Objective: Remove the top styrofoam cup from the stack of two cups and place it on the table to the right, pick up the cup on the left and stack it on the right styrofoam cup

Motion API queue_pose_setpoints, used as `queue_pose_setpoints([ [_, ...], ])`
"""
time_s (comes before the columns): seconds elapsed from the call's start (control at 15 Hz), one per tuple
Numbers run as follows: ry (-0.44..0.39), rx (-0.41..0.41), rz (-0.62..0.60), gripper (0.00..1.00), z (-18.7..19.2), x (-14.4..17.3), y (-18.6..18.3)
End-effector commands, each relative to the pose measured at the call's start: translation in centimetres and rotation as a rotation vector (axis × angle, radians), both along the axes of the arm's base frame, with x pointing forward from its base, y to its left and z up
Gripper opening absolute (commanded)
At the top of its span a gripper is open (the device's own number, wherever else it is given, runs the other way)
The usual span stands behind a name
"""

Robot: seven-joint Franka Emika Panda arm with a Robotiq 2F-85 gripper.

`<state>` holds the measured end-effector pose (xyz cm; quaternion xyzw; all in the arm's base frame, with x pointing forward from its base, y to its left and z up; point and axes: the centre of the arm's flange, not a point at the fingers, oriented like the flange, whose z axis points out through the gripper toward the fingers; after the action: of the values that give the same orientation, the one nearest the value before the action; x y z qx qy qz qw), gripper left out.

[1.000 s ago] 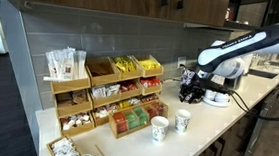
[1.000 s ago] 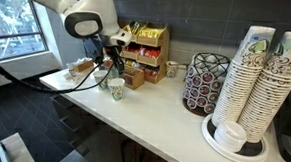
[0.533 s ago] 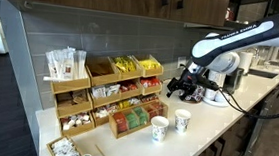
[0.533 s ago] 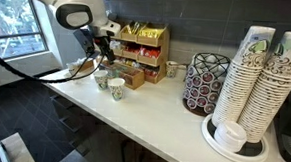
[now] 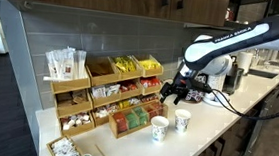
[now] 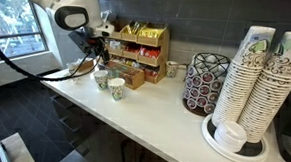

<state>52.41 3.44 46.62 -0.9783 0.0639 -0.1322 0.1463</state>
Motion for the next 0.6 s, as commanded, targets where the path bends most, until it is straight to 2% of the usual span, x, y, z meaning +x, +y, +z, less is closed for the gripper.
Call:
queue_pose_setpoints([
  [0.0, -0.013, 0.009, 0.01, 1.0, -0.2, -0.1, 0.0],
  [0.07, -0.006, 0.027, 0.037, 1.0, -0.6, 0.0, 0.4],
  [0.53, 0.027, -0.003, 0.145, 1.0, -4.0, 0.2, 2.3],
])
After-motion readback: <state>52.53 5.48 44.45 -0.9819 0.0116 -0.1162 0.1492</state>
